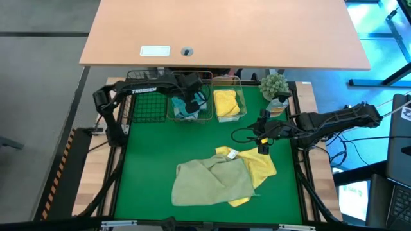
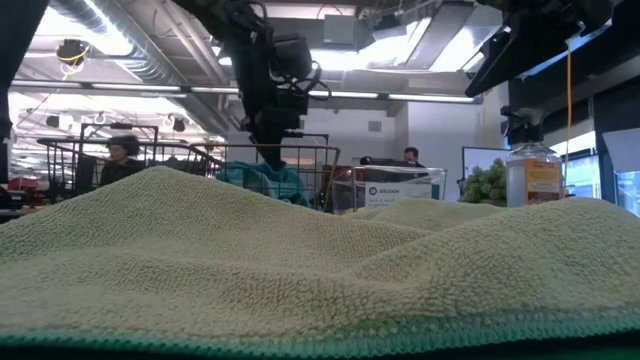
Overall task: Sort microfiber towel by color & place in baskets
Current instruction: Put the blue microfiber towel into the golden wire basket, then put the green microfiber towel into the black wire basket
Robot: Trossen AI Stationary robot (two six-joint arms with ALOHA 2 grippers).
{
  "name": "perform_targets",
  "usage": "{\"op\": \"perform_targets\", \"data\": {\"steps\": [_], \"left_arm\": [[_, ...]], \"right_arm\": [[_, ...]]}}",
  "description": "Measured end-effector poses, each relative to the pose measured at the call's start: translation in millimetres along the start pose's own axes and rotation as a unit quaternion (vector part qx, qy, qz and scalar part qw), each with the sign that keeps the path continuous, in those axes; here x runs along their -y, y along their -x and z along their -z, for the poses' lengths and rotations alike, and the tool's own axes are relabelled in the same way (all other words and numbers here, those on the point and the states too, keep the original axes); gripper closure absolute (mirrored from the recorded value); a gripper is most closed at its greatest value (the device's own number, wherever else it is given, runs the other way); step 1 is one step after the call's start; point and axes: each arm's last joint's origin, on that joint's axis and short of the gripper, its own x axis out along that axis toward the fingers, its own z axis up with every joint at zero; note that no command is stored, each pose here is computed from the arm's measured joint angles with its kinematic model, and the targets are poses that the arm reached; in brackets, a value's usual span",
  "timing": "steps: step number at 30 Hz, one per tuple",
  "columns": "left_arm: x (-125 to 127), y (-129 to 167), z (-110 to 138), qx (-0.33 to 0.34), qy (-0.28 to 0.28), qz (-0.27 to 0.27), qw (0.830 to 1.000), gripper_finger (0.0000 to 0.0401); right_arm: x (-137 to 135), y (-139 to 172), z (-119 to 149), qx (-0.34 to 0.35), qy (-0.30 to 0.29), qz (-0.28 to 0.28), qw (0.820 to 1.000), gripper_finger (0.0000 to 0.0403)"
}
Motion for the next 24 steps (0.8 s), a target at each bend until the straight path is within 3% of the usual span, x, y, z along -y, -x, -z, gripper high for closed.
{"op": "perform_targets", "data": {"steps": [6, 18, 24], "left_arm": [[-0.6, 3.4, -0.1, 0.004, 0.001, -0.002, 1.000, 0.0375], [-5.7, 24.9, -4.6, 0.009, -0.001, -0.024, 1.000, 0.0274], [-9.1, 48.6, -15.2, 0.008, -0.006, -0.025, 1.000, 0.0252]], "right_arm": [[0.0, 0.0, 0.0, 0.000, 0.000, 0.000, 1.000, 0.0187], [0.0, 0.0, 0.1, 0.000, 0.000, 0.000, 1.000, 0.0187], [0.0, 0.0, 0.0, 0.000, 0.000, 0.000, 1.000, 0.0187]]}}
